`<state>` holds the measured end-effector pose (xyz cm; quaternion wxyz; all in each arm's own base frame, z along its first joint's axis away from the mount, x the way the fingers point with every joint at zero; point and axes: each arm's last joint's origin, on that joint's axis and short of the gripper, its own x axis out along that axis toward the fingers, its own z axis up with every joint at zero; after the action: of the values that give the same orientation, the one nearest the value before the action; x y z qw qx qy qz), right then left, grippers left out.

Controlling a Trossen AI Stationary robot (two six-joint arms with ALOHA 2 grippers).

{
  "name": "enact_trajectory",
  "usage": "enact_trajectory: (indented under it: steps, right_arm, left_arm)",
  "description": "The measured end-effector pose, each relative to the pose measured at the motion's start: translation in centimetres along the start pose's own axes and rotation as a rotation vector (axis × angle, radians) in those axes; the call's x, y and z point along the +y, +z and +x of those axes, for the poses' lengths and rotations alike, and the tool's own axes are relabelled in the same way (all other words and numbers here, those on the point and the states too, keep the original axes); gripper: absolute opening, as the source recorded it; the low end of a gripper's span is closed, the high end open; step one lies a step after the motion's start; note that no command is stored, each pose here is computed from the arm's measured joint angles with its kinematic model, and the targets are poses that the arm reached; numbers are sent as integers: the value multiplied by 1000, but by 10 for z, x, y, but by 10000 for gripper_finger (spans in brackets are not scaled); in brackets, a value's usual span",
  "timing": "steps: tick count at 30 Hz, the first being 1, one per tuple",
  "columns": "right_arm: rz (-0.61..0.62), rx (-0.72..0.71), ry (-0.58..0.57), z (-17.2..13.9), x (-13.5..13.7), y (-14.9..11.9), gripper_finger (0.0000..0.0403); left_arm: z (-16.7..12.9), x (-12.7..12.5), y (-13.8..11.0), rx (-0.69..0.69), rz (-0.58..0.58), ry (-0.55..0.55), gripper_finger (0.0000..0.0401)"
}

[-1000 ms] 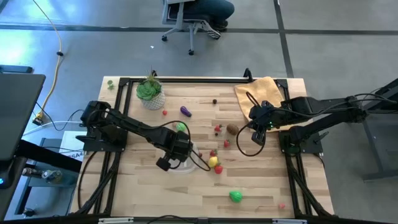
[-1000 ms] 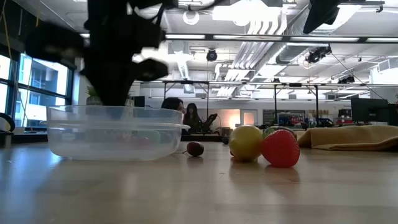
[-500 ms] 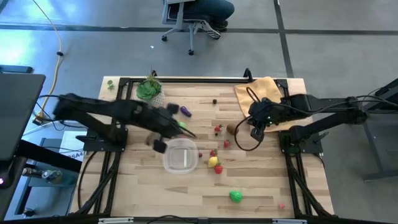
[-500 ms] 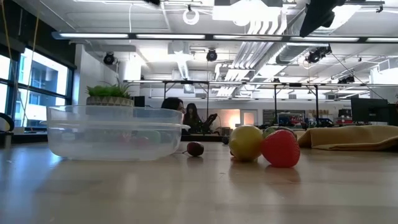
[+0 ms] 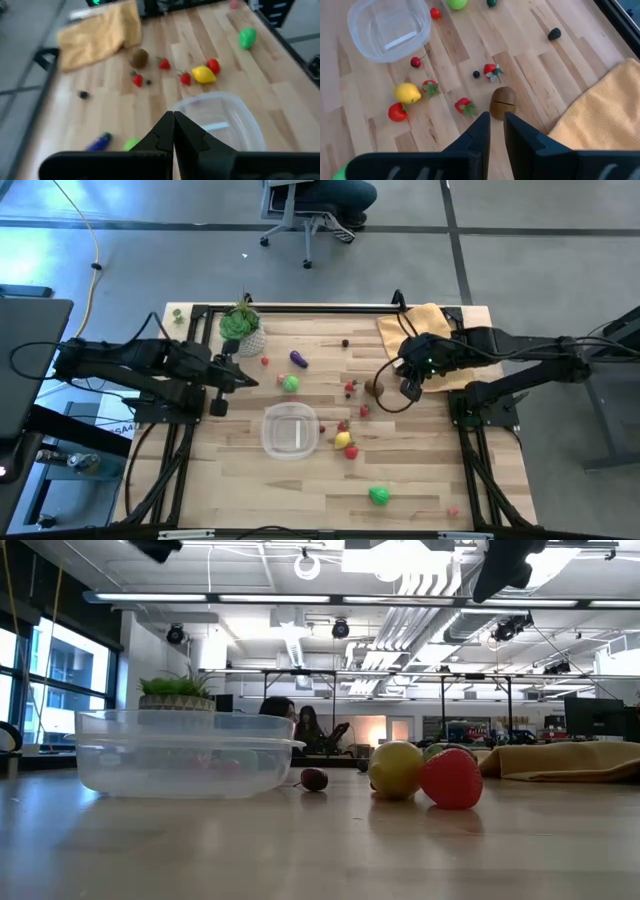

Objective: Pick and placing Produce into tupperware
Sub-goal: Put the brown kiwi into the transparent bin

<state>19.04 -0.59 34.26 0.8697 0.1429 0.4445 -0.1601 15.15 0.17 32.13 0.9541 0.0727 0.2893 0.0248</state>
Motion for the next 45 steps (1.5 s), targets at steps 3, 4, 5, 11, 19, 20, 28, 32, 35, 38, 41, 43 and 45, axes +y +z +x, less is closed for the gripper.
enact_trajectory:
  steps: [3, 4, 5, 11, 19, 20, 28, 32, 35, 38, 41, 43, 45]
  right_arm:
    - [14, 0, -2, 1, -5, 2, 46]
    - [17, 2, 0, 1, -6, 3, 46]
    - [24, 2, 1, 1, -8, 3, 46]
    - [40, 18, 4, 5, -17, 8, 46]
    - [23, 108, -10, 30, -28, 18, 54]
    - [19, 126, -11, 35, -30, 20, 60]
    - [0, 267, -53, 77, -43, 29, 129]
    - [14, 331, -59, 96, -46, 30, 156]
    - [16, 364, -61, 107, -46, 31, 171]
    - [16, 383, -64, 118, -46, 32, 186]
    - [19, 402, -67, 128, -46, 32, 201]
    - [26, 426, -66, 136, -46, 32, 212]
    - [44, 453, -59, 143, -46, 31, 223]
  left_arm:
    - [10, -5, -19, 4, -21, -44, 1]
    - [11, -5, -23, 5, -22, -53, 1]
    - [12, -6, -26, 8, -22, -58, 1]
    - [11, -6, -34, 58, -22, -53, 1]
    - [11, -6, -42, 149, -72, -18, 15]
    - [11, -6, -43, 151, -79, -11, 20]
    - [11, -6, -42, 153, -112, 17, 42]
    - [11, -6, -42, 152, -112, 16, 40]
    - [11, -6, -42, 152, -111, 14, 41]
    - [11, -6, -42, 152, -110, 13, 42]
    - [11, -6, -42, 152, -110, 13, 40]
    - [11, -6, -42, 152, -110, 13, 40]
    - [11, -6, -42, 152, -110, 13, 42]
